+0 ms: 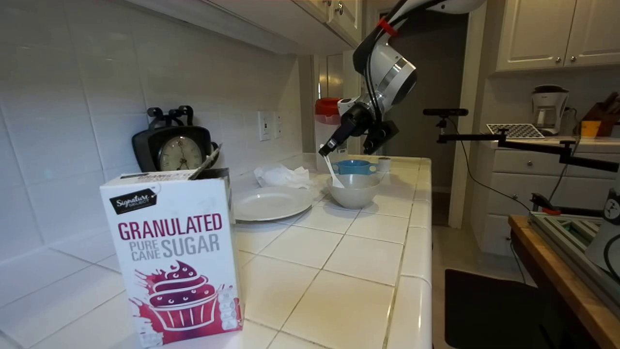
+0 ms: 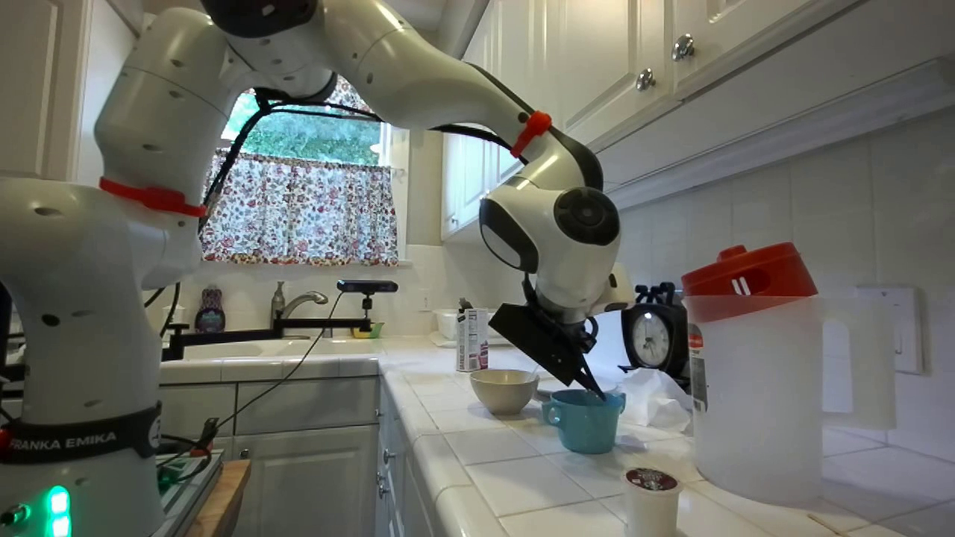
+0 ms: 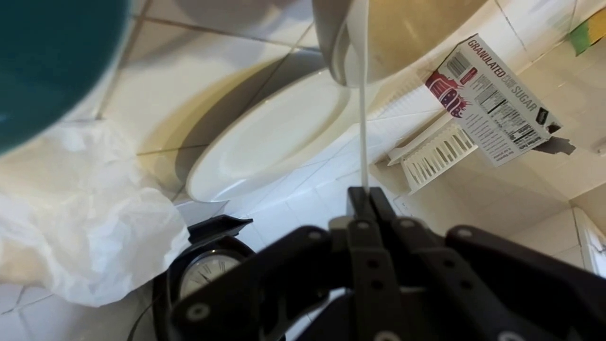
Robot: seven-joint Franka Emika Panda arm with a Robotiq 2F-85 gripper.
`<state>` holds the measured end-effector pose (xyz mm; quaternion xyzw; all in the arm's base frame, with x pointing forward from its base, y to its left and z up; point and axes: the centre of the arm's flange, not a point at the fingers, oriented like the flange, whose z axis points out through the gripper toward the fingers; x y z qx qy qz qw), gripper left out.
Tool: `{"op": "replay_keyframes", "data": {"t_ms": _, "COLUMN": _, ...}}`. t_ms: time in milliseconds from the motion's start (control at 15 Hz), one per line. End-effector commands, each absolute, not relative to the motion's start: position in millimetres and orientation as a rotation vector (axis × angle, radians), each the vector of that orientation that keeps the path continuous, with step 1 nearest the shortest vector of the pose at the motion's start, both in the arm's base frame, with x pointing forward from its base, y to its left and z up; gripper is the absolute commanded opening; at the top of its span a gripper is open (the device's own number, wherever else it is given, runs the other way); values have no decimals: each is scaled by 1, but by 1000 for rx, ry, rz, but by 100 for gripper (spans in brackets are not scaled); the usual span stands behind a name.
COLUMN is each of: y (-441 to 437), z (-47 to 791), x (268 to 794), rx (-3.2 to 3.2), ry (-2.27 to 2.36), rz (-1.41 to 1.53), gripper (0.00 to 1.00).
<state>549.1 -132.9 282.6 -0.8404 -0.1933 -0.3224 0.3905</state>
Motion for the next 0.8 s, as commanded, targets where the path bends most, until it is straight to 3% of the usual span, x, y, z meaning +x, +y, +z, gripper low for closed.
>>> {"op": "replay_keyframes", "data": {"t_ms": 0, "y": -128, "z": 278, "x": 550, "rx": -2123, "ry": -535, "rz": -836, "gripper": 1}}
{"op": "replay_keyframes", "data": {"t_ms": 733, "y": -115, "z": 267, "x": 546, "rx": -2107, "ry": -566, "rz": -796, "gripper": 1}}
